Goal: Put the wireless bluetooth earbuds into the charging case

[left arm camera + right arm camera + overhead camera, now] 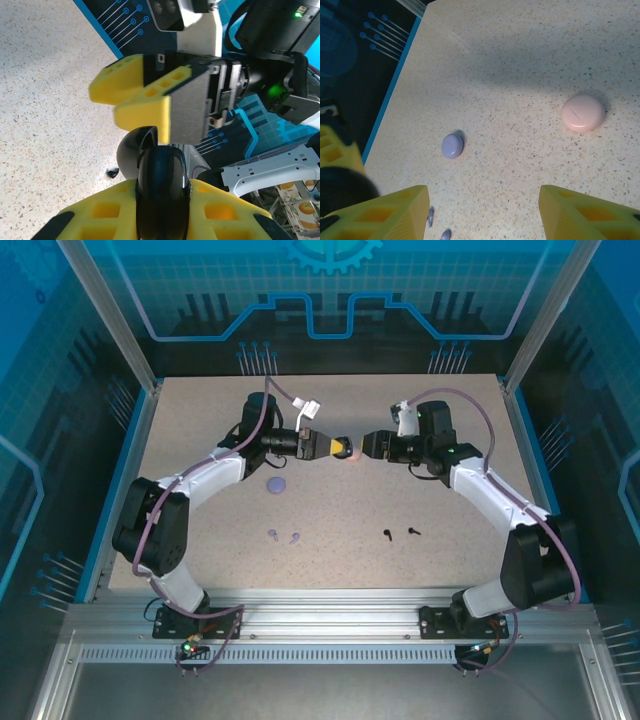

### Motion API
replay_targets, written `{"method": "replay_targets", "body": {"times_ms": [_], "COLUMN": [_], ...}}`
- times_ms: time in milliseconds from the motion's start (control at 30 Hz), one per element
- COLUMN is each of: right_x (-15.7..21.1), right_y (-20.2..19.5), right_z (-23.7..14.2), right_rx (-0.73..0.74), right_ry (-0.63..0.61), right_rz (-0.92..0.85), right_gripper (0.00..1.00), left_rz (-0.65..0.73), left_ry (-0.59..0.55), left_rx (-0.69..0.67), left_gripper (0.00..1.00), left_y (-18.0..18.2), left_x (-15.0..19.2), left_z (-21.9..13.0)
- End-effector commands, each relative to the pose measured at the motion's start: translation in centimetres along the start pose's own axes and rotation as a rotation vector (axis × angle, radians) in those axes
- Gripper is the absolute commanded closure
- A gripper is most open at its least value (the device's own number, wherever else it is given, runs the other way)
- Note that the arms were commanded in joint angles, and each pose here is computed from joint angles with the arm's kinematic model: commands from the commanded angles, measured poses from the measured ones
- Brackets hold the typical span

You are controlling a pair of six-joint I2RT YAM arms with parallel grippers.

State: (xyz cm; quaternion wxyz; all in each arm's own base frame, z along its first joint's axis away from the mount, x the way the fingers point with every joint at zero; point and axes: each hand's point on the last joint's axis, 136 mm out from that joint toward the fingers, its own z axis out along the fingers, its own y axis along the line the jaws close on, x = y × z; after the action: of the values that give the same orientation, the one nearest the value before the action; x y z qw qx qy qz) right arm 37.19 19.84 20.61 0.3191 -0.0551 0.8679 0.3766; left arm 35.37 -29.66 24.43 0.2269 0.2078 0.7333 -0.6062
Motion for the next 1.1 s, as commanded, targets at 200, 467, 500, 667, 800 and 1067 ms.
{"method": "replay_targets", "body": {"times_ms": [200,467,500,667,800,1067], "right_x": [1.0,1.5,1.5,1.2,0.7,0.1], "right_y": [5.3,5.4,5.2,4.6,4.4,4.8], "right_z": [-2.0,-0.1,0.1,0.5,0.6,0.2], "right_rx": [-0.177,-0.147,-0.14,-0.111,-0.102,-0.116], "right_ry": [0.034,0.074,0.074,0.064,0.056,0.036], "right_rz": [-0.107,-0.116,-0.111,-0.101,-0.093,-0.093], "right_gripper": [0.41,0.46,0.47,0.51,0.53,0.54], "left_rz": [0.076,0.079,0.082,0.084,0.085,0.081], "left_ry": [-0.002,-0.006,-0.006,-0.002,0.002,0.011], "left_rx": [0.046,0.049,0.05,0.055,0.057,0.062], "left_gripper": [1.0,1.0,1.0,1.0,1.0,1.0], "left_y": [-2.0,-2.2,-2.3,-2.5,-2.5,-2.4], "left_x": [-1.1,-1.5,-1.5,-1.5,-1.4,-1.1], "left_z": [-0.1,-0.1,-0.1,-0.1,0.0,0.2]}}
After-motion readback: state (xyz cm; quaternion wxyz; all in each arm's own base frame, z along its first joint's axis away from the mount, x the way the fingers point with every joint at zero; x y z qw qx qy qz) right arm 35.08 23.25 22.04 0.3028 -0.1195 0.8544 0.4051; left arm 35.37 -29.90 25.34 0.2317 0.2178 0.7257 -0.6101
